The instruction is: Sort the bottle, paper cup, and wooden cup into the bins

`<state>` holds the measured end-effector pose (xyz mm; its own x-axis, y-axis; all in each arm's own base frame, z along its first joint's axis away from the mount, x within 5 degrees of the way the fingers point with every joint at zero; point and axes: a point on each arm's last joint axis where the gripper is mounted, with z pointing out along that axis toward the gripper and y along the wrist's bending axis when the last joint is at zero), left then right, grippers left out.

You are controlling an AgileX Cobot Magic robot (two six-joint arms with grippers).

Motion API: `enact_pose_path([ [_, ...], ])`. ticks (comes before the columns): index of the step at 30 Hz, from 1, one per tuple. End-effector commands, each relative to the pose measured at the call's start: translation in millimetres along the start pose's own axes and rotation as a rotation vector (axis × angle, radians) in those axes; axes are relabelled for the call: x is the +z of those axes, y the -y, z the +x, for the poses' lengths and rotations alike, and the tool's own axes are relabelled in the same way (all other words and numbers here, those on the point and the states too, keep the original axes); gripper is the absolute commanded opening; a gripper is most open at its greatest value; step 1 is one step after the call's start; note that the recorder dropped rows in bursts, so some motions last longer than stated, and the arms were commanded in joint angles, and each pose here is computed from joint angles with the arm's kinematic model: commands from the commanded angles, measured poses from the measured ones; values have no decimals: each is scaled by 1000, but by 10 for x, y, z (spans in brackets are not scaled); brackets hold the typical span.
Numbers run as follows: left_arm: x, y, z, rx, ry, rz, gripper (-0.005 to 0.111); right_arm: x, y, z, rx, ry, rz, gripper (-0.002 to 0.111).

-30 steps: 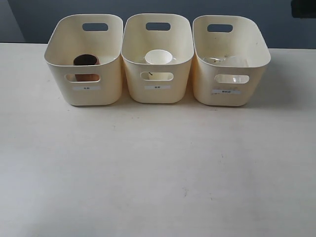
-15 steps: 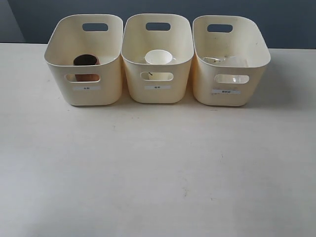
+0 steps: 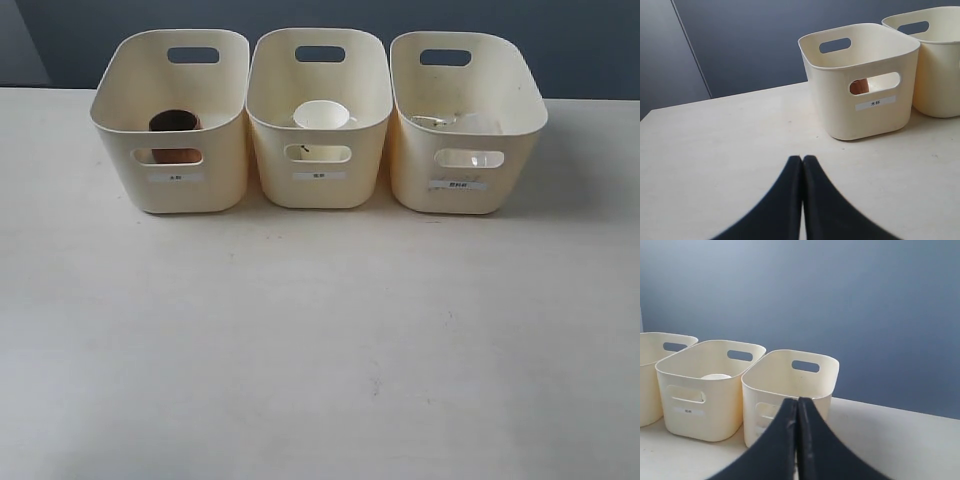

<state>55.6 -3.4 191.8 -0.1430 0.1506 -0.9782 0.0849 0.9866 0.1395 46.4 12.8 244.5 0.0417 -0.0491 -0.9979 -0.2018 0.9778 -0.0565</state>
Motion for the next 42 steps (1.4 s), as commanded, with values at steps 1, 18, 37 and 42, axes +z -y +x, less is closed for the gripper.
enact_pose_path([
  [1,-3,3,3,-3,3,3,0,-5,17,-22,-24,38,20,-1],
  [18,-3,3,3,-3,3,3,0,67,70,294,-69,76,111,-1],
  [37,-3,3,3,-3,3,3,0,27,232,353,-13,7,400,-1],
  [42,-3,3,3,-3,3,3,0,27,232,353,-13,7,400,-1],
])
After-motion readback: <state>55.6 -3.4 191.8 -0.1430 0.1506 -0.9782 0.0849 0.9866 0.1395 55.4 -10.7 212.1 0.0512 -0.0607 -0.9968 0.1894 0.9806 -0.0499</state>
